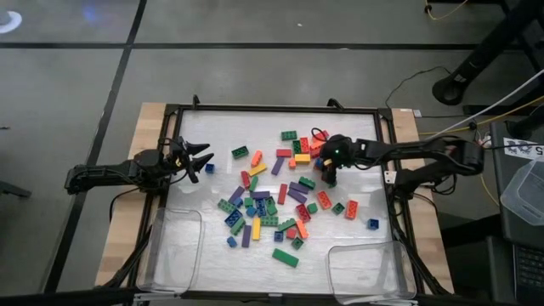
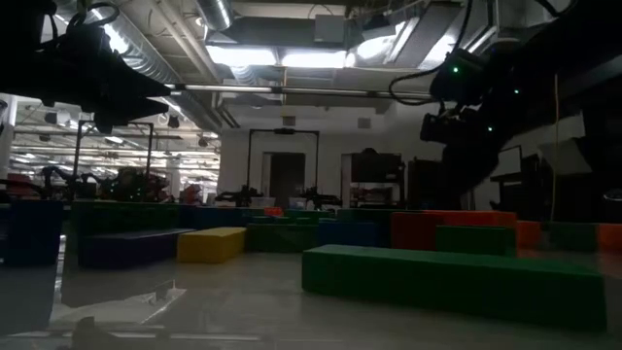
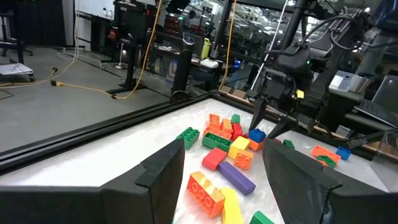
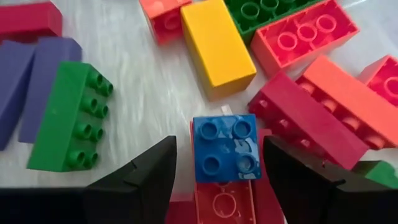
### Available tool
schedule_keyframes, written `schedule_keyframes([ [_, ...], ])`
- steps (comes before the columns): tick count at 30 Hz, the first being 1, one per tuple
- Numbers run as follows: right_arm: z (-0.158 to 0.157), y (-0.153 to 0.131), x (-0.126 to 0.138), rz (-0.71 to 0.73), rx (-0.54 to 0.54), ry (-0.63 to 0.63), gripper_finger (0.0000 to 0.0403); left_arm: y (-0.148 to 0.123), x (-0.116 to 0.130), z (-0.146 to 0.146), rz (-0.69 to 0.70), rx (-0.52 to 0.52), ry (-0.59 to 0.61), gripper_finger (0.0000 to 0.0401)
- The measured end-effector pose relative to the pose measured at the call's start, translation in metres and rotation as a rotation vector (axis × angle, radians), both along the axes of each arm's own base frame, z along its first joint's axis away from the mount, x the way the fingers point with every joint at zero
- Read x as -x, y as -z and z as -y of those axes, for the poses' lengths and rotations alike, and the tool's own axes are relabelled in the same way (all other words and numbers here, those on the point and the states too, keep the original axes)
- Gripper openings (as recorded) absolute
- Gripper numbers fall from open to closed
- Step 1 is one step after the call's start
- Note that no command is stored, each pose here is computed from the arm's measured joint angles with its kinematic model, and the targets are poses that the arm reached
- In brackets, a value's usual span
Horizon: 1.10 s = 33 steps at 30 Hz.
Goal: Sort blocks by size
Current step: Put the small blue game piece into the right transparent bin
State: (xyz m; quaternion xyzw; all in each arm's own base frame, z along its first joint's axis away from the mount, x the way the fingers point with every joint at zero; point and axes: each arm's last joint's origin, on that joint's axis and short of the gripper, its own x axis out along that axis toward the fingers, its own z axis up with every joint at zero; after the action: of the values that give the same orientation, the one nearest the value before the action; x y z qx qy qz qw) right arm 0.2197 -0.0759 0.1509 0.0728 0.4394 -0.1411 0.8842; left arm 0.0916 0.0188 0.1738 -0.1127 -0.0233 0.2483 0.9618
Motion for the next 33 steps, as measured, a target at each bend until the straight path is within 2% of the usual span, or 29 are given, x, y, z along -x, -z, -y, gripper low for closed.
schedule_keyframes([
  [5,0.001,0.004,-0.002,-0.018,0.006,0.003,0.0224,0.000,0.000,0.000,0.000,0.000,0.000,0.0205],
  [12,0.001,0.004,-0.002,-0.014,0.008,0.002,0.0141,0.000,0.000,0.000,0.000,0.000,0.000,0.0205],
  [21,0.003,-0.014,-0.012,-0.025,-0.017,-0.035,0.0145,0.000,0.000,0.000,0.000,0.000,0.000,0.0205],
  [27,0.001,-0.045,-0.021,-0.066,-0.185,-0.131,0.0153,0.000,0.000,0.000,0.000,0.000,0.000,0.0205],
  [33,-0.005,-0.082,-0.028,-0.019,-0.474,-0.249,0.0139,0.000,0.000,0.000,0.000,0.000,0.000,0.0205],
])
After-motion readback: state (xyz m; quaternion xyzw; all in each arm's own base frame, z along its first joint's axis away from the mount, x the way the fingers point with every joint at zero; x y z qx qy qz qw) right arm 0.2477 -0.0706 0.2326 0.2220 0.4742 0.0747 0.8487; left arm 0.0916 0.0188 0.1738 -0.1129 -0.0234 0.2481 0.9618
